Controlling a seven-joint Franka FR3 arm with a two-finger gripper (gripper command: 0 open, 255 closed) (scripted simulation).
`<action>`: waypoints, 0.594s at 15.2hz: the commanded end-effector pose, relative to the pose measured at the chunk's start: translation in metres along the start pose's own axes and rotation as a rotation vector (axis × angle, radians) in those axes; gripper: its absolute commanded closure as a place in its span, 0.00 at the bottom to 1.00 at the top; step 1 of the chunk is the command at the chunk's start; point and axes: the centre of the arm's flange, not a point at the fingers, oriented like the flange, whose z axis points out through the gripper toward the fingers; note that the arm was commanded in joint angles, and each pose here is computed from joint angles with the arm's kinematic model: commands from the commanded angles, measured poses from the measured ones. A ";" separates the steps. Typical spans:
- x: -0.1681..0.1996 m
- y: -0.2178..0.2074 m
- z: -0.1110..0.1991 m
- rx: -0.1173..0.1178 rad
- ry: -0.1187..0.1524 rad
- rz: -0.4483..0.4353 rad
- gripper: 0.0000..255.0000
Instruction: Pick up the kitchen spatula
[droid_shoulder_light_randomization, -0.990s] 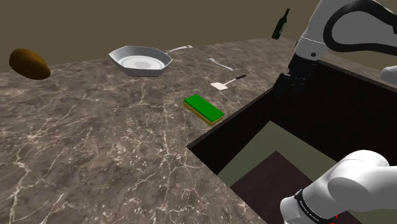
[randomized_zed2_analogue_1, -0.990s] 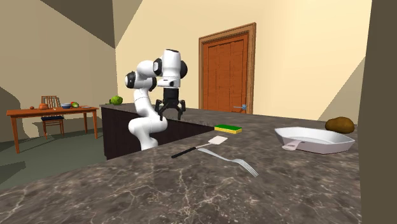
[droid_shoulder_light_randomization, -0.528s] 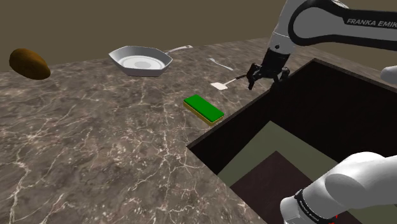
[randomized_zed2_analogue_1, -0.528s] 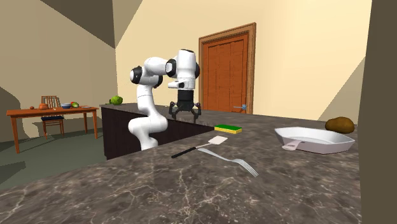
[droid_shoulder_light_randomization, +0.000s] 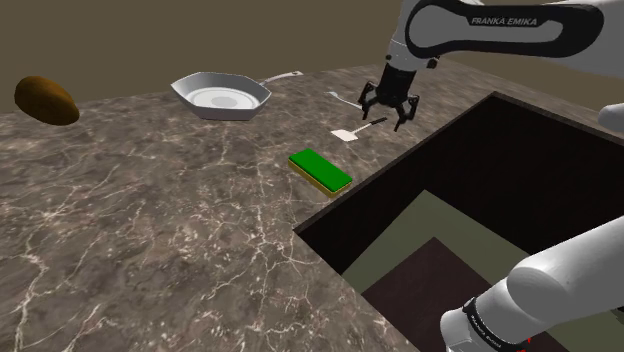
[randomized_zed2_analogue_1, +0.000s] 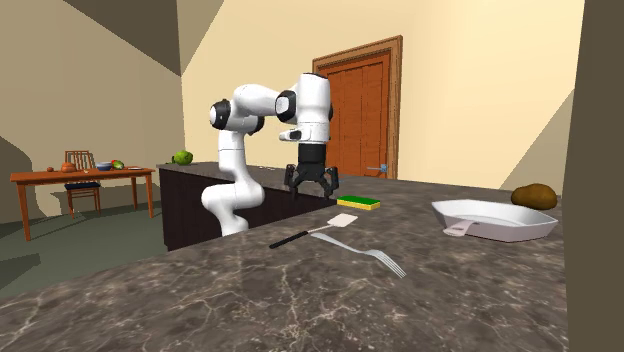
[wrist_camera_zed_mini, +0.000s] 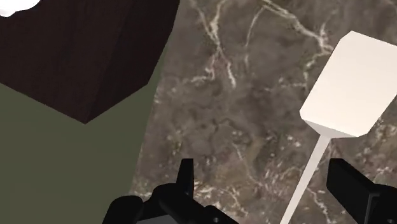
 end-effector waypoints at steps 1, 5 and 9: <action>0.020 -0.018 0.000 0.002 0.006 0.127 0.00; 0.059 -0.044 0.002 0.004 0.017 0.340 0.00; 0.058 -0.044 0.023 0.004 0.017 0.340 0.00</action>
